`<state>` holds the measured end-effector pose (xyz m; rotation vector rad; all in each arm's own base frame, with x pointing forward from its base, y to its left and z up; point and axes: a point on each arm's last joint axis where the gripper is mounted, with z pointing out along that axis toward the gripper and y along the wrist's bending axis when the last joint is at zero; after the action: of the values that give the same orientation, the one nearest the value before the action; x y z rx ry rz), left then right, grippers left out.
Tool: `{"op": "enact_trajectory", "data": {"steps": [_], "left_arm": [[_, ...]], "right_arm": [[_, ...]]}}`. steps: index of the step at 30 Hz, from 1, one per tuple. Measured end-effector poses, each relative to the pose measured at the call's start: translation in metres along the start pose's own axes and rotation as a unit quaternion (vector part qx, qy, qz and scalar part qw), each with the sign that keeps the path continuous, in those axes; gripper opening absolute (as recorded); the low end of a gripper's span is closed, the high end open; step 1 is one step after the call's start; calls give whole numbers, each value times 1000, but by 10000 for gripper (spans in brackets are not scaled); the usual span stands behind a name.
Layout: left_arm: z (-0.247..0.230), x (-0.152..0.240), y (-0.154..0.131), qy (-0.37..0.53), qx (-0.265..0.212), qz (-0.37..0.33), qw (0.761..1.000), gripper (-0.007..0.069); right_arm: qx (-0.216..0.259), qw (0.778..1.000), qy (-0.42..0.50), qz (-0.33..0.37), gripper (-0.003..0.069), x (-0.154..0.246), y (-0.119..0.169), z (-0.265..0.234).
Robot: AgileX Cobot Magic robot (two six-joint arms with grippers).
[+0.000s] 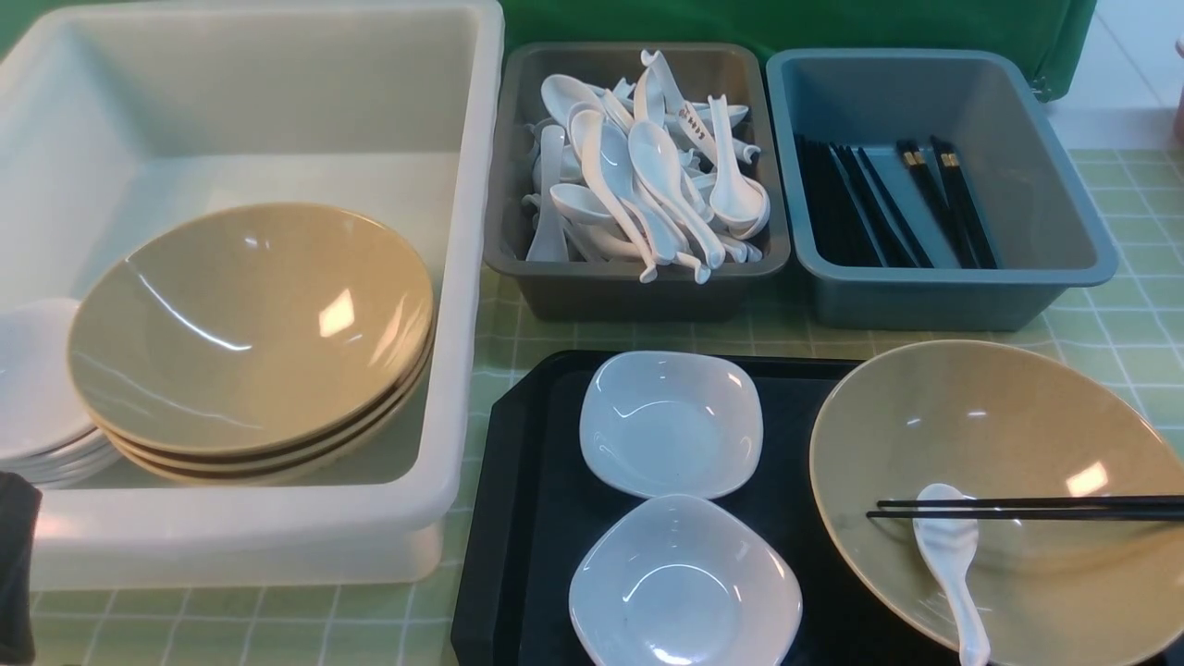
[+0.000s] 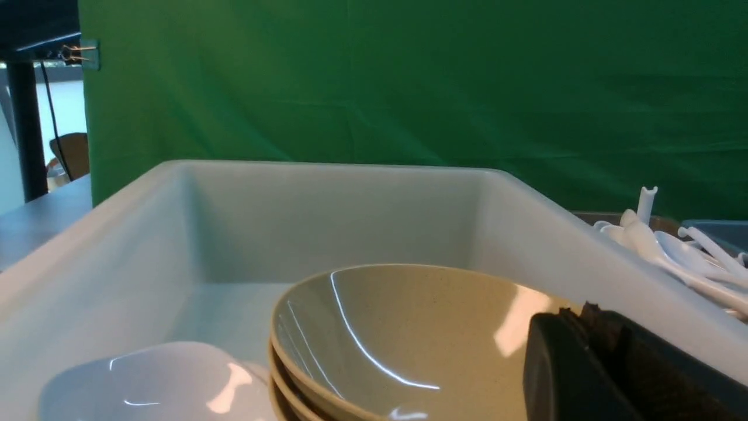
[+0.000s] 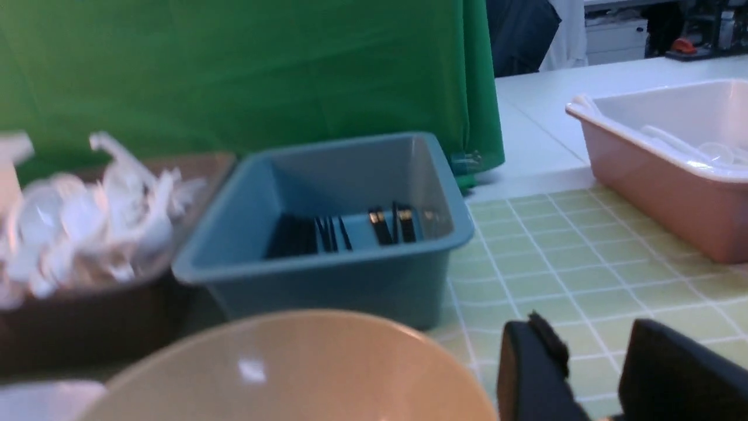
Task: On green table put chopsticks spoon bowls plates into blue grey white boxes.
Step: 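Move the grippers toward the tableware on the black tray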
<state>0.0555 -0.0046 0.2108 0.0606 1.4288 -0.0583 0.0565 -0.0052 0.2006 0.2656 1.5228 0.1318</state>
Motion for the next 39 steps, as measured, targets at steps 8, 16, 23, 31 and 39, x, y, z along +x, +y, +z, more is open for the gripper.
{"op": "enact_trajectory", "data": {"steps": [8,16,23,31,39], "left_arm": [[-6,-33,2,-182,31,-221,958,-1],[-11,-93,0,-205,68,-290,932,-1],[23,-158,7,3,-32,-256,966,-1],[51,-146,15,167,-88,-69,980,-1],[43,-120,1,210,-24,-130,969,-1]], "right_arm": [[-42,991,-101,79,236,-19,6,-2],[-52,984,-136,99,236,-104,27,-16],[11,1000,8,20,236,-169,43,15],[48,972,214,-81,236,-143,36,81],[-37,896,416,-149,236,-118,44,104]]}}
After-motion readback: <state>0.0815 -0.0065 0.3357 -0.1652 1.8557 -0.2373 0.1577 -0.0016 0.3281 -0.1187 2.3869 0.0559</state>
